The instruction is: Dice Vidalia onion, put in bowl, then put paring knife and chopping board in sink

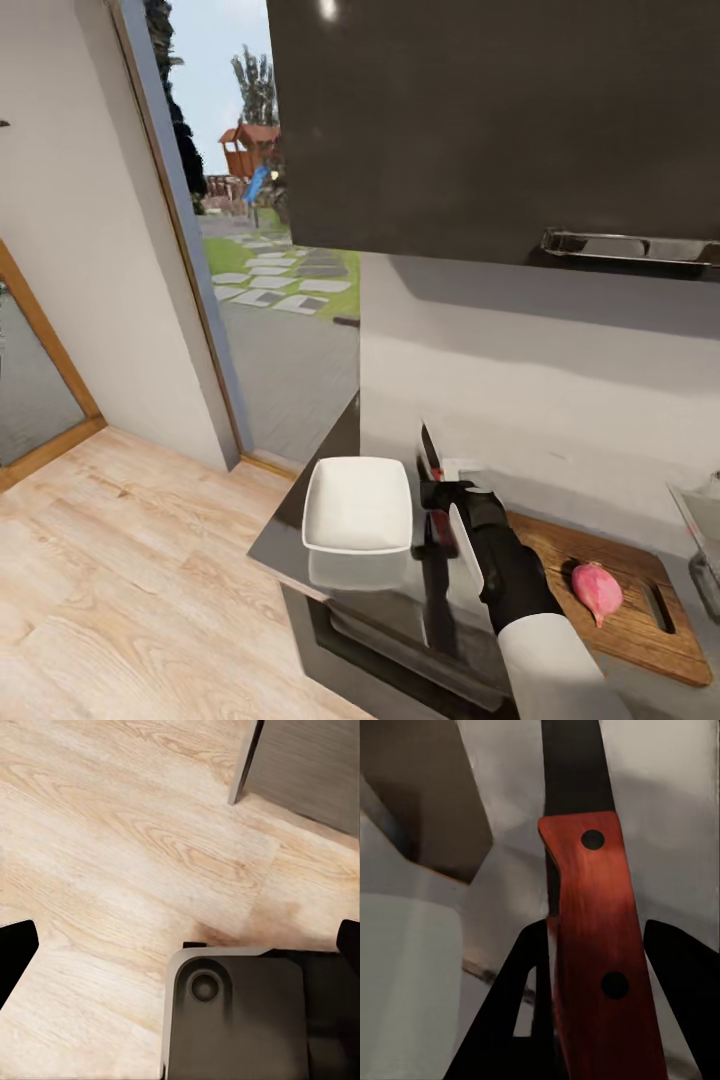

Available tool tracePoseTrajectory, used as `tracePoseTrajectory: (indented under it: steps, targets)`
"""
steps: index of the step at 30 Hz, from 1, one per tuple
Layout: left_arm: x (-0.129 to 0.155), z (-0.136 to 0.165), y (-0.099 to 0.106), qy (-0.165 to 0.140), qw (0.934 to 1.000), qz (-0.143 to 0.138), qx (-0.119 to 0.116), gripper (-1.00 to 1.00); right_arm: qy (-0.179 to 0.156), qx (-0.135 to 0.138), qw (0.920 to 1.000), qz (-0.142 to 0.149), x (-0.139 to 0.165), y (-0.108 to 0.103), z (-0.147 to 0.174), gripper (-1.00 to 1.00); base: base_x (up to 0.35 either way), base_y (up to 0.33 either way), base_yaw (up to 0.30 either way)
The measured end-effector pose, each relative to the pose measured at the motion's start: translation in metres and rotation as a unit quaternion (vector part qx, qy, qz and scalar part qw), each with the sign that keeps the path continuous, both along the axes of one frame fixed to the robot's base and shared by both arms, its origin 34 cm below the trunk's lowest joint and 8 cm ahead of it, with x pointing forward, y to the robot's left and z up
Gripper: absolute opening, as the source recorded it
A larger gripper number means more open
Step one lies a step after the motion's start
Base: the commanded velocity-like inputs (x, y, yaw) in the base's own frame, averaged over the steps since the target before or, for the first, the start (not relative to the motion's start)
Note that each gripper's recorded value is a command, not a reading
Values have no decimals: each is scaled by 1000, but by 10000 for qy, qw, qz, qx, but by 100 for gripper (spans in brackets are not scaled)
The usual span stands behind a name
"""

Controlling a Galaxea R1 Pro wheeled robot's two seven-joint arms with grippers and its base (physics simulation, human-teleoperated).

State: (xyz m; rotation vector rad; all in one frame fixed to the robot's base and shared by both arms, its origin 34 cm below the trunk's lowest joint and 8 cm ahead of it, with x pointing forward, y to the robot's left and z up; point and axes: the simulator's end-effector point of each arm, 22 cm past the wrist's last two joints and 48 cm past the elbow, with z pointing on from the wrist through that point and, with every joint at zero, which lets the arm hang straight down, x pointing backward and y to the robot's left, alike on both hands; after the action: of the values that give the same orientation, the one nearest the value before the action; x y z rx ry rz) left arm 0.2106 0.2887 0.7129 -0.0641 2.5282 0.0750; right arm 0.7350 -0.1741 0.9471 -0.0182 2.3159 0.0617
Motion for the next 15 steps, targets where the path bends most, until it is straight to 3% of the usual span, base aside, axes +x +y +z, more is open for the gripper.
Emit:
tracePoseTrajectory:
  steps: [15]
  targets:
    - [7,2,1,-116,9999,-1,3,100,-156,4,9999,-2,2,0,17,-100,-325,0,0]
